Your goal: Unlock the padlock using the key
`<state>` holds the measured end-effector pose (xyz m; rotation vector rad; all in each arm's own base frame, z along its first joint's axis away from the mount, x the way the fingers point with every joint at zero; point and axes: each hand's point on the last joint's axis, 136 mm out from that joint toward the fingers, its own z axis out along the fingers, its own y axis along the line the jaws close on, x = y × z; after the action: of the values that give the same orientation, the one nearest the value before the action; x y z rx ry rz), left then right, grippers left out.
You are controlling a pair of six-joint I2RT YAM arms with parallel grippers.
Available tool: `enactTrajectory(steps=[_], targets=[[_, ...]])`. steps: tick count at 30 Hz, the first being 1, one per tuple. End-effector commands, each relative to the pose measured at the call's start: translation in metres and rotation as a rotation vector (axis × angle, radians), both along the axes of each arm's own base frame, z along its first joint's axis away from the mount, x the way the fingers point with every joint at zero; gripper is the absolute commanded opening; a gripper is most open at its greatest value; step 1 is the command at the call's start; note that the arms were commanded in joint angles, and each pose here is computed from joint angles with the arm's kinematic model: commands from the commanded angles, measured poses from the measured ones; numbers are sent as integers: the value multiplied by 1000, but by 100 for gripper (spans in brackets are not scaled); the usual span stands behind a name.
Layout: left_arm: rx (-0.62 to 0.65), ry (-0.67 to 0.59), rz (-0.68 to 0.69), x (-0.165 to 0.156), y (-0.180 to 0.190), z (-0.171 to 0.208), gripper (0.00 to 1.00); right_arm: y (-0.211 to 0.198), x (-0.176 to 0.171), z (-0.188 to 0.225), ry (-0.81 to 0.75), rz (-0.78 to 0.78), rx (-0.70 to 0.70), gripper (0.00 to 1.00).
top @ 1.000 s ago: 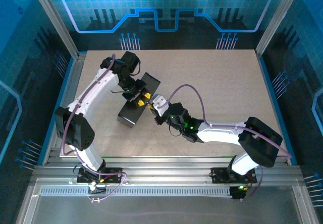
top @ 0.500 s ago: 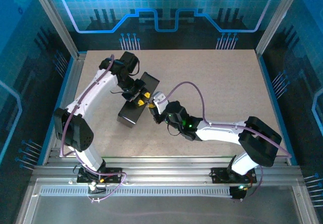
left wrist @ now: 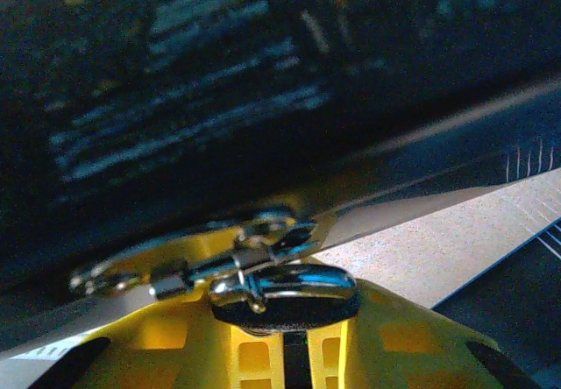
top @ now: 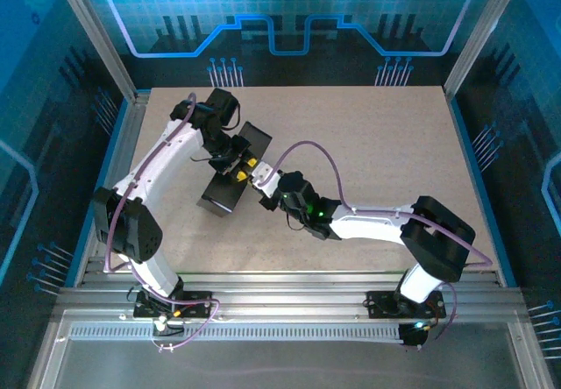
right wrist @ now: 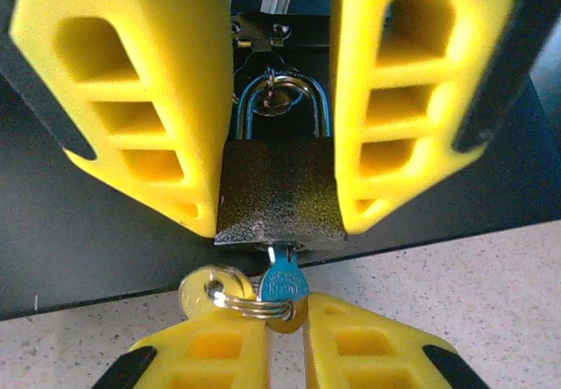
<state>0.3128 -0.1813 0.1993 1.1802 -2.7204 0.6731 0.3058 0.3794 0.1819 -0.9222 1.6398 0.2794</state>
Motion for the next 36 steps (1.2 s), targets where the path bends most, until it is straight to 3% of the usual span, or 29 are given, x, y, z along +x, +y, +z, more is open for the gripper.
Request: enactTrajectory(steps=[1, 6, 11, 20, 27, 30, 36], targets=[[-162, 72, -113, -33, -33, 18, 6, 30, 0, 72, -161, 62, 141, 13], [-163, 74, -115, -34, -32, 18, 6, 32, 1, 75, -144, 61, 150, 2], [-165, 74, -115, -35, -33, 17, 6, 30, -2, 81, -68, 70, 224, 0], [-163, 61, -101, -33, -32, 16, 6, 27, -3, 99, 377, 75, 697, 0], [-153, 54, -100, -33, -29, 17, 7, 27, -1, 103, 564, 37, 886, 0], [-149, 48, -95, -32, -25, 18, 8, 27, -2, 96, 574, 25, 844, 0], [-127, -14, -74, -22, -4, 31, 33, 10, 13, 62, 611, -51, 754, 0]])
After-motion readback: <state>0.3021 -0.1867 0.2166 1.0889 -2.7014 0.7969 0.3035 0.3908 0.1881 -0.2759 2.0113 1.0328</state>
